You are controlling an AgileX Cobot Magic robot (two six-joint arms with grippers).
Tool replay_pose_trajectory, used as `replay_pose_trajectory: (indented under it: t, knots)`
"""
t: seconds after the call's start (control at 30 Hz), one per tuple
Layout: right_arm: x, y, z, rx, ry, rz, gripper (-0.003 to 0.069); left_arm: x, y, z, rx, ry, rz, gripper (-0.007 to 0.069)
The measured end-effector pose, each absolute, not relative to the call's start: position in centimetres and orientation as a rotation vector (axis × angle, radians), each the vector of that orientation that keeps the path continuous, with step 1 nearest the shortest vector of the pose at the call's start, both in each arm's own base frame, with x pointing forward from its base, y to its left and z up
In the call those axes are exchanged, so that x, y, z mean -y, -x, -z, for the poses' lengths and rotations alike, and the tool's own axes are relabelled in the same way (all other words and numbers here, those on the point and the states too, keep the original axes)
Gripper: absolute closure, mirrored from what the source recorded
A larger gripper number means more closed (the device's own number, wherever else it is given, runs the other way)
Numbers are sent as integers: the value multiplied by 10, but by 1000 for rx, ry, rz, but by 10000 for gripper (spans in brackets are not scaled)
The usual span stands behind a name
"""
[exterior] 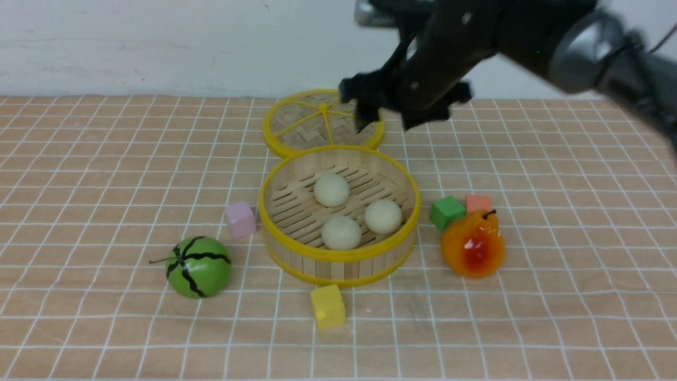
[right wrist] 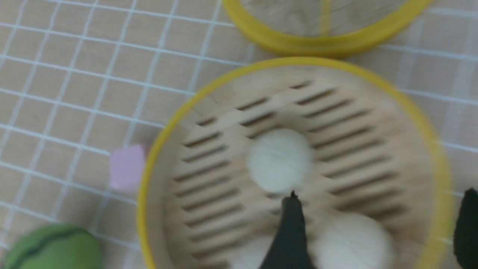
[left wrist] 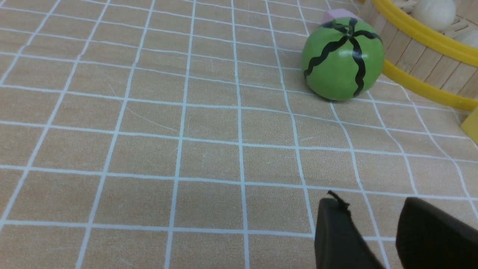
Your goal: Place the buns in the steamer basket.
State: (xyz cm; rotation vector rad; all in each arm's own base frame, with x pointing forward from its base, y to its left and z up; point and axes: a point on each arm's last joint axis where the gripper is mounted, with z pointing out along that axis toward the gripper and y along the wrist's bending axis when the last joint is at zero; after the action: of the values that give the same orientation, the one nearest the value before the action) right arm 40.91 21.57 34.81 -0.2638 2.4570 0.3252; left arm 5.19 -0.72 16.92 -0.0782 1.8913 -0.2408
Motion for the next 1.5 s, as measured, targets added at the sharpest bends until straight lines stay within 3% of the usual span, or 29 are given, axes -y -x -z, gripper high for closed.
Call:
replay_pose_trajectory:
  t: [0.13,0.23,0.33,0.47,0.6,0.9,1.03,1.3,1.5]
  knots:
    - [-186,-377,-394,-2466,271,-181,279,7,-52,-169,-1891,78,241,387]
    - [-162,-340,-443,-2398,243,-150,526,7,-52,-169,-1891,78,241,387]
    - [-146,-310,-473,-2335,170,-207,665,7,-52,-169,-1891,78,241,387]
    - [-125,-269,-494,-2292,110,-250,679,7,-52,-169,-1891,78,241,387]
    - [-103,-228,-494,-2292,95,-254,679,7,-52,-169,-1891,78,241,387]
    - [-41,-110,-450,-2181,100,-275,679,7,-52,-169,-1891,78,241,387]
    - [-16,-62,-407,-2119,101,-293,680,7,-52,-169,-1891,78,241,387]
    - [-7,-44,-341,-2189,116,-263,678,7,-52,-169,-1891,78,241,387]
    - [-8,-46,-319,-2249,125,-238,678,7,-52,-169,-1891,78,241,387]
